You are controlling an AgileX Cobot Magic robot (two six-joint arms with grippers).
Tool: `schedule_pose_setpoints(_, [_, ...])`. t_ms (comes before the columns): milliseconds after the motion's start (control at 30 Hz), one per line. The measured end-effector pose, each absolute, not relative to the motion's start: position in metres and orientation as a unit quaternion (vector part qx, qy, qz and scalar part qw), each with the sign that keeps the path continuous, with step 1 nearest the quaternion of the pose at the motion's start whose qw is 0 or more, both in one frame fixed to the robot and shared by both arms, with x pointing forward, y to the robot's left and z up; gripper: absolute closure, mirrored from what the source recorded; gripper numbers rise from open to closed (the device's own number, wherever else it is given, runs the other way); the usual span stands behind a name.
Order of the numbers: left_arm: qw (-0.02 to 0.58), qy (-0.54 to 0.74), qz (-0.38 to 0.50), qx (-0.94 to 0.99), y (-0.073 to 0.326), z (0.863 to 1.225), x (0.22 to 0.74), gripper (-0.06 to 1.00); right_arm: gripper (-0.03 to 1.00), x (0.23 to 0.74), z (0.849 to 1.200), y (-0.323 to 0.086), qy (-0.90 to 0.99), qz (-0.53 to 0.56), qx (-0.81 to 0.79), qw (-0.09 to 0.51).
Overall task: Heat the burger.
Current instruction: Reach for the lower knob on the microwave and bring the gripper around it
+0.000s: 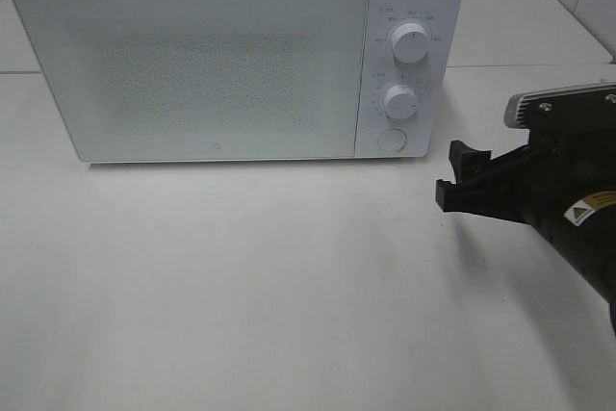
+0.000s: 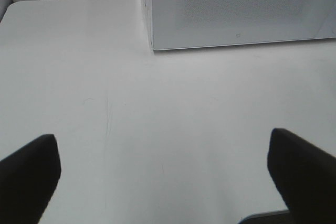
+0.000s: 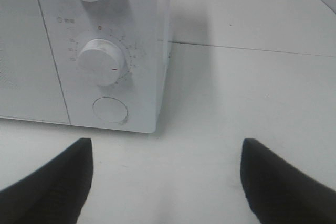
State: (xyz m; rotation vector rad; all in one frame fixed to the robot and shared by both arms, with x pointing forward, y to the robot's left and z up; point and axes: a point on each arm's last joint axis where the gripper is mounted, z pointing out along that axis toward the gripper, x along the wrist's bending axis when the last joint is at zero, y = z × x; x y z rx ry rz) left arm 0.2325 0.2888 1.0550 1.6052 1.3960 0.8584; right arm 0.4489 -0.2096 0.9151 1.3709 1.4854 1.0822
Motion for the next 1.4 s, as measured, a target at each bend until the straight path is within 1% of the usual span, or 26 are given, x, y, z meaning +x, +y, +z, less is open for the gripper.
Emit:
schedule_pose_setpoints(233, [0.411, 0.555, 0.341, 0.638, 0.289, 1.055, 0.233, -0.05, 0.22, 0.453, 0.910, -0.172, 0.592, 0.436, 0.537, 0.414])
schedule_pose_setpoints(500, [0.411, 0.555, 0.341, 0.638, 0.289, 1.055, 0.233, -0.05, 0.22, 0.464, 0.909, -0.151, 0.583, 0.436, 0.540, 0.422])
schedule_pose_setpoints(933, [0.411, 0.555, 0.341, 0.638, 0.289, 1.055, 0.233, -0.05, 0.22, 0.485, 0.899, -0.138, 0.574, 0.432, 0.543, 0.435])
schedule_pose_setpoints(1067, [0.411, 0.555, 0.341, 0.638, 0.289, 1.055, 0.233, -0.05, 0.22, 0.492, 0.899, -0.139, 0.566, 0.433, 0.546, 0.440])
schedule_pose_setpoints(1233, [0.411, 0.555, 0.341, 0.638, 0.289, 1.055, 0.233, -0.05, 0.22, 0.512, 0.907, -0.142, 0.547, 0.448, 0.544, 0.452])
schedule_pose_setpoints(1400, [0.411, 0.555, 0.341, 0.638, 0.289, 1.055, 0.233, -0.05, 0.22, 0.524, 0.905, -0.144, 0.543, 0.447, 0.543, 0.458])
